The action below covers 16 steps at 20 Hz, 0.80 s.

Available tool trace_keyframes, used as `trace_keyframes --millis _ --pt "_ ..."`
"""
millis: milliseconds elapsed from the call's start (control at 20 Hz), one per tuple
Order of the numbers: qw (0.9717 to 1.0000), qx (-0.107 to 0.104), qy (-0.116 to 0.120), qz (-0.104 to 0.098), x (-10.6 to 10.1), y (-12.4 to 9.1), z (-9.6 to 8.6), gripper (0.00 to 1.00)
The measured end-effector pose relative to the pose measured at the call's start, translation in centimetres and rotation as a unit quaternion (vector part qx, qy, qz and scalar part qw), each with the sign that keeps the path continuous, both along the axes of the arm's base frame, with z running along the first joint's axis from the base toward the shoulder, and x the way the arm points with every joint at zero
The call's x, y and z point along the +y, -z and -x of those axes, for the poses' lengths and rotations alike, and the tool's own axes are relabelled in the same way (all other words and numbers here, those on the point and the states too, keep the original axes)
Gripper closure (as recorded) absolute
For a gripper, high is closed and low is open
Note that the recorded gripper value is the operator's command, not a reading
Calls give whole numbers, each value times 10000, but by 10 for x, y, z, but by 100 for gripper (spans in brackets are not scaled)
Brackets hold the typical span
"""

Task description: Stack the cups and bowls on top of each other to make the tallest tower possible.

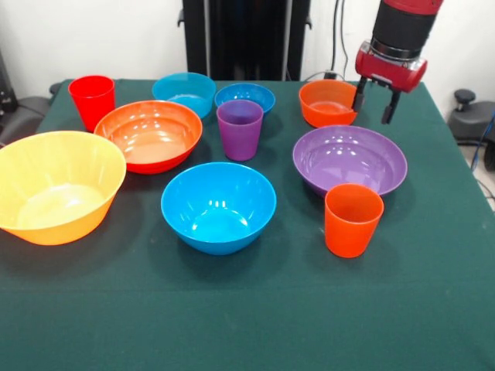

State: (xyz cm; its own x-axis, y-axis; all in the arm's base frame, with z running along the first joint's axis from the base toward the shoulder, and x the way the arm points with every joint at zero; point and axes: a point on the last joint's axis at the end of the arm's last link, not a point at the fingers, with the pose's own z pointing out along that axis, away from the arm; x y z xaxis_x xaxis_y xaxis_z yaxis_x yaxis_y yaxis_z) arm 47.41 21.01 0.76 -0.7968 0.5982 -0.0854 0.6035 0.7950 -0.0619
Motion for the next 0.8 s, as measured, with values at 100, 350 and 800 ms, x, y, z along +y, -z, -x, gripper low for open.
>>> trace_keyframes --millis 100,350,800 --pt "10000 33 -17 23 0 3 3 0" --pt "9995 218 -142 172 3 13 21 0" --pt "9974 532 -341 346 11 26 49 0"
